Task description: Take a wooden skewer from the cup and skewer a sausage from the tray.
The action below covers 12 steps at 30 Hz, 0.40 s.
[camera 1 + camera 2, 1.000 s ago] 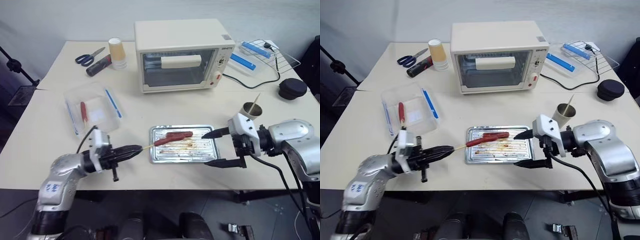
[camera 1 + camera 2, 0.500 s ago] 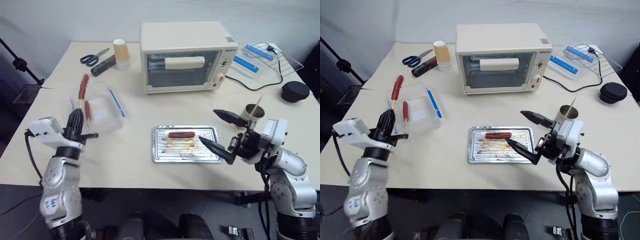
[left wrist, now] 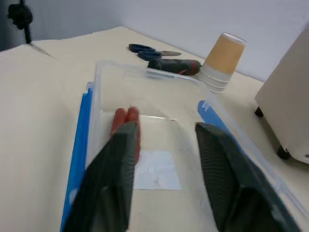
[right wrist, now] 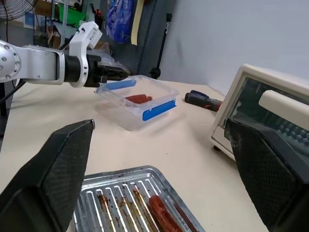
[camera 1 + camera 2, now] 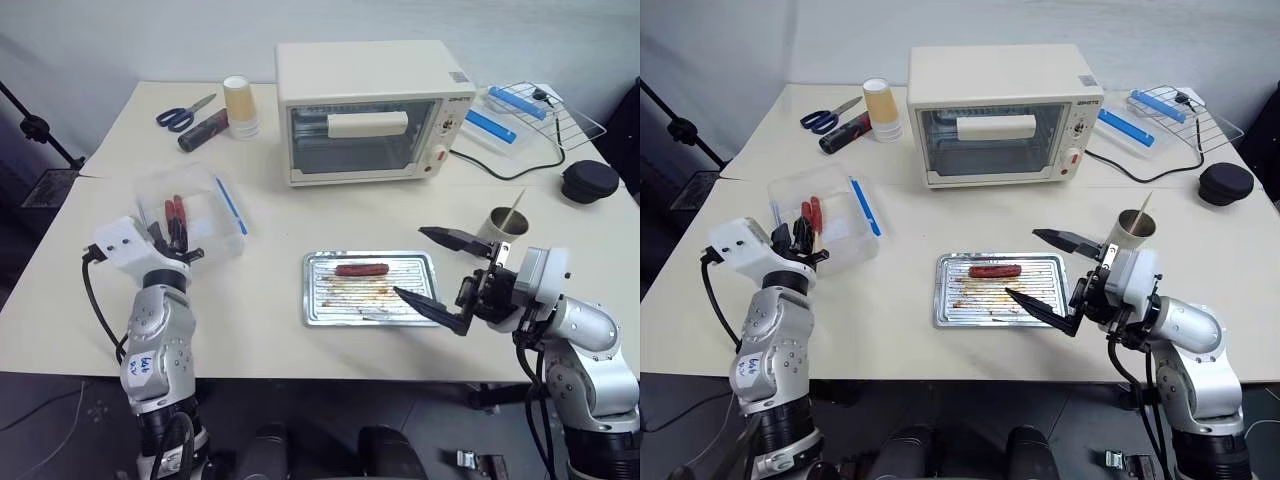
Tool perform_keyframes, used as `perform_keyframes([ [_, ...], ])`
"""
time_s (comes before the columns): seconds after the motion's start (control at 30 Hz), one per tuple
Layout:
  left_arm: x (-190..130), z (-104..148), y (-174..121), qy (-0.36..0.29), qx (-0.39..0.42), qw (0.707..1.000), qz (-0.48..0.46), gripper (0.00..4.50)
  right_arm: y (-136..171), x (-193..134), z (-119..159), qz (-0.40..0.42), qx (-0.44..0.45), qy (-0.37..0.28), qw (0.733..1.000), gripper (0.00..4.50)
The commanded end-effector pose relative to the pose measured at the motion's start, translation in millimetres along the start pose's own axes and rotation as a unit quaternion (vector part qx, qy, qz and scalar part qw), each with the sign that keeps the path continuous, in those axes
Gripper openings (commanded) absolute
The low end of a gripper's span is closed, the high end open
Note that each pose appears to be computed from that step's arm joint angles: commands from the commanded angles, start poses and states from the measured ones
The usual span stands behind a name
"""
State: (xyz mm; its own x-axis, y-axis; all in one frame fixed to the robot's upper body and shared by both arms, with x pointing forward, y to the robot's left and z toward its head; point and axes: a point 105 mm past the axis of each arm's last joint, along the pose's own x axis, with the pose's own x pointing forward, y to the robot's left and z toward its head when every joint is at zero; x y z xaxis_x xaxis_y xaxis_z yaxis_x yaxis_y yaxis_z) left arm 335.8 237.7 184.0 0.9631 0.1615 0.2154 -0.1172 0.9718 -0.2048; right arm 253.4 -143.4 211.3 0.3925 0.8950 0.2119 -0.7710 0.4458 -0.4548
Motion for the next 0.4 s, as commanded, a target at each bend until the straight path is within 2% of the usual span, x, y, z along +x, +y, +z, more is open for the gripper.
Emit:
perform_keyframes([
  [0.03, -7.4, 26.5, -21.1, -0.048, 0.082, 0.983, -0.158, 3.30, -2.1, -6.4, 4.5, 0.013, -0.006, 0.008, 1.000, 4.50],
  [0.13, -21.7, 21.5, -28.5, -0.014, 0.109, 0.949, -0.294, 4.10, 1.7, -13.7, -1.5, 0.033, 0.013, 0.034, 0.999, 4.50],
  [0.2, -38.0, 15.8, -29.9, 0.012, 0.172, 0.904, -0.392, 4.10, 5.2, -21.5, -8.2, 0.052, 0.025, 0.060, 0.997, 4.50],
  [0.33, -76.7, -11.1, -10.8, 0.096, 0.311, 0.780, -0.535, 4.10, 9.5, -42.5, -30.6, 0.066, 0.065, 0.115, 0.989, 4.50],
  [0.4, -85.7, -16.1, -4.6, 0.111, 0.315, 0.757, -0.562, 4.10, 9.7, -50.8, -41.5, 0.063, 0.070, 0.131, 0.987, 4.50],
])
